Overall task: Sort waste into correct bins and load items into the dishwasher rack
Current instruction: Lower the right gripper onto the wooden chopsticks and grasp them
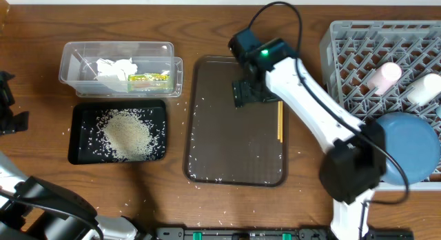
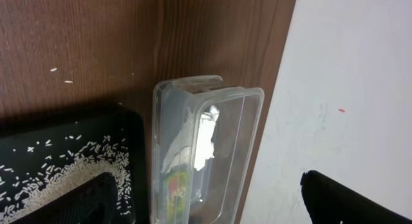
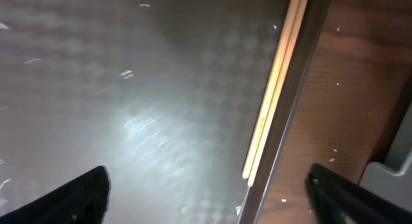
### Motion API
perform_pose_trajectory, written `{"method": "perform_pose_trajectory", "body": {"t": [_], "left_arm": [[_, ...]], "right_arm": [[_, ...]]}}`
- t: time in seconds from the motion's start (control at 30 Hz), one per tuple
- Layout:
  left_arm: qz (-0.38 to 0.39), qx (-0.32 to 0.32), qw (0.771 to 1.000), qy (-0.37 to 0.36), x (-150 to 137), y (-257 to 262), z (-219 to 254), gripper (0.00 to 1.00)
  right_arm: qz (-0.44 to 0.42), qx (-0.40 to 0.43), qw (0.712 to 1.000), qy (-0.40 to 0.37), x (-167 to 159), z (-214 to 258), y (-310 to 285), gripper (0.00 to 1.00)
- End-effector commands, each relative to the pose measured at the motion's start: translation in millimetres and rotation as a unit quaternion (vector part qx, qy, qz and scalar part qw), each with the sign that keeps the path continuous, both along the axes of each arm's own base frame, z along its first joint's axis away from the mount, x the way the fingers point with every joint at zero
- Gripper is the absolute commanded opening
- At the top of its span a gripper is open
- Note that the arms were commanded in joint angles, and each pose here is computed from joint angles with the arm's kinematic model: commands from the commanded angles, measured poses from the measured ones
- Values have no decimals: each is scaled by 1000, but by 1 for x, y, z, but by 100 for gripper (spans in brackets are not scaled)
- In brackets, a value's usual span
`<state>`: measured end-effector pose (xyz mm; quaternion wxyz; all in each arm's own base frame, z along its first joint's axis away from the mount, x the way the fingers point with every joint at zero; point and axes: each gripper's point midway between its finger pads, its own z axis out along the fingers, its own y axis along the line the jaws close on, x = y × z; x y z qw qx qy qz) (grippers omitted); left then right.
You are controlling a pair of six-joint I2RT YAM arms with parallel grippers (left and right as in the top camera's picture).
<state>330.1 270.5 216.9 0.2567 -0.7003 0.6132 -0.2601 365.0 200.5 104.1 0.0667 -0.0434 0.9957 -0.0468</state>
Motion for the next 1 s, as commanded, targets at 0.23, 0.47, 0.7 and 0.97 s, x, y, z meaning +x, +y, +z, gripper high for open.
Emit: {"method": "perform_pose_trajectory", "body": {"t": [0.23, 0.47, 0.7, 0.97], "left_arm": [[-5, 1, 1000, -3, 0, -1, 2, 94], [-5, 2, 1000, -3, 0, -1, 2, 94], [-5, 1, 1000, -3, 0, -1, 2, 94], [-5, 2, 1000, -3, 0, -1, 2, 94]], "right_arm": [[-79, 5, 994, 71, 21, -73, -34, 67], [-83, 88, 987, 101, 35, -88, -37, 67], [-81, 98, 987, 94, 39, -89, -32, 66], [-90, 62, 991, 82, 38, -92, -36, 64]]}}
